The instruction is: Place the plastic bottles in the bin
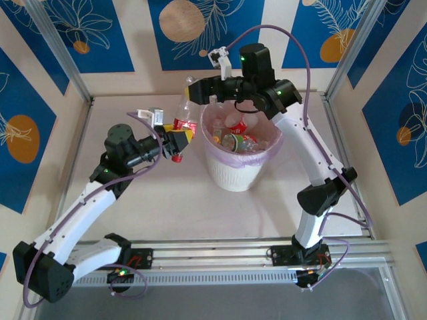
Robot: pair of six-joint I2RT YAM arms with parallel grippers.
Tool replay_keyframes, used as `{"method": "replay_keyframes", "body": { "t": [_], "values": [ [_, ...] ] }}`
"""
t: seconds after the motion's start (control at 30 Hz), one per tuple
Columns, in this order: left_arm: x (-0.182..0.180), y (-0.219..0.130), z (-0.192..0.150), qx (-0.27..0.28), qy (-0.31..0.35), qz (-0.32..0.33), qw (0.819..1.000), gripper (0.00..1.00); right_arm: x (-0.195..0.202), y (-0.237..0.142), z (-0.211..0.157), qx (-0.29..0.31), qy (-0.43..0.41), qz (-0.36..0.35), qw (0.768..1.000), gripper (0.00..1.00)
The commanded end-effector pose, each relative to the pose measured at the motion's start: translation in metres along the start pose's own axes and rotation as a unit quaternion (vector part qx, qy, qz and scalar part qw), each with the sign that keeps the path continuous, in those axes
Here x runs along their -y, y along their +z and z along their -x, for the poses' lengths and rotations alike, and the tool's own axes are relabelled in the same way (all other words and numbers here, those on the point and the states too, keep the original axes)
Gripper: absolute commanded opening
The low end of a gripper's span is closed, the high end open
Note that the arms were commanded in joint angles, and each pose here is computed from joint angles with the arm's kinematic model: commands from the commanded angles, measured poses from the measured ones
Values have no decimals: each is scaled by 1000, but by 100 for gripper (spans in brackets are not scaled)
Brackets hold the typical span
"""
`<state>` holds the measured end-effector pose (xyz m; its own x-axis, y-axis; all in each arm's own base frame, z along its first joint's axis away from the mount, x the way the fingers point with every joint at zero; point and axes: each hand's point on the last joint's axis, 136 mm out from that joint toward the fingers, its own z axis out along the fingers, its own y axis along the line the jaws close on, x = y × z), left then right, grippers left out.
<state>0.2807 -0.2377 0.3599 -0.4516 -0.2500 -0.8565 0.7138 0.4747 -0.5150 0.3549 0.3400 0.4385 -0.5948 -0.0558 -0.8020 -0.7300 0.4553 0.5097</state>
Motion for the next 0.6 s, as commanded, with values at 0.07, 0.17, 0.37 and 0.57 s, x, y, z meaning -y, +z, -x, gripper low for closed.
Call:
{"method": "replay_keyframes", "body": {
  "t": [0.07,0.17,0.37,0.57],
  "values": [
    [21,4,15,18,14,-40,999,45,-12,-4,2,-6,7,27,1000,74],
    [22,6,14,12,12,-46,999,46,-13,-5,3,0,1,29,1000,60],
    [27,5,15,18,11,-57,998,65,-14,-7,5,6,-5,30,1000,49],
    [38,-3,18,25,13,-77,997,100,-16,-12,12,23,-20,30,999,43]
  ]
}}
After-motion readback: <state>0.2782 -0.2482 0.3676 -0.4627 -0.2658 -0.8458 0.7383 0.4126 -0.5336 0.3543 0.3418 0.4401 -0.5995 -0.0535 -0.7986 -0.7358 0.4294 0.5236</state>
